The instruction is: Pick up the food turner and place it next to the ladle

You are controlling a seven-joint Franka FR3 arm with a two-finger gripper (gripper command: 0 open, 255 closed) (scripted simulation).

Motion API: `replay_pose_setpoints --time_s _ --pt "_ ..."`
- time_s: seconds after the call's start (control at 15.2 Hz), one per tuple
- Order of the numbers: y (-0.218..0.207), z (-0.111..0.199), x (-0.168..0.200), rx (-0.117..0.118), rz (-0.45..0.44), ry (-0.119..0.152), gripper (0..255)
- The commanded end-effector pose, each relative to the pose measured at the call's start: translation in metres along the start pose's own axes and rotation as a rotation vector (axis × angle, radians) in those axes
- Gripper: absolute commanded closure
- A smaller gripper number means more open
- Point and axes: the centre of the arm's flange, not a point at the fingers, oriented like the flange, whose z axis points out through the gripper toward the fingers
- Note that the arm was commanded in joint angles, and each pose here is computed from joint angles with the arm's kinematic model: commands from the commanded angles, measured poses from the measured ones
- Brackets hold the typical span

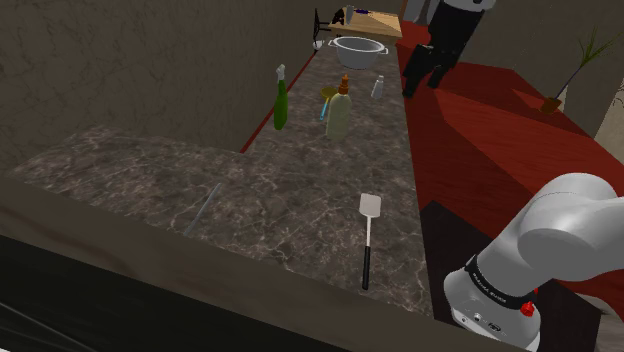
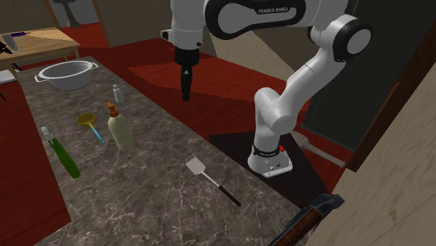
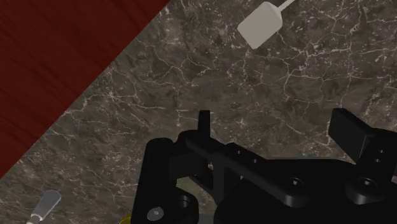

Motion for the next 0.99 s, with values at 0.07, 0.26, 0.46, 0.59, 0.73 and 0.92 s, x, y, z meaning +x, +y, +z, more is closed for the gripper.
replay_pose_setpoints --time_s 0.07,0.26,0.46,0.59,0.73,0.92 --pt "-0.003 0.011 -0.004 0.0 0.036 -0.007 0" --pt "-0.015 0.046 -0.017 0.001 0.143 -0.029 0" --pt "-0.027 0.08 -0.03 0.001 0.25 -0.051 0" --pt "-0.036 0.102 -0.038 0.002 0.322 -0.065 0" --pt "-0.046 0.125 -0.045 0.002 0.393 -0.08 0" --pt "-0.062 0.158 -0.056 0.003 0.5 -0.102 0"
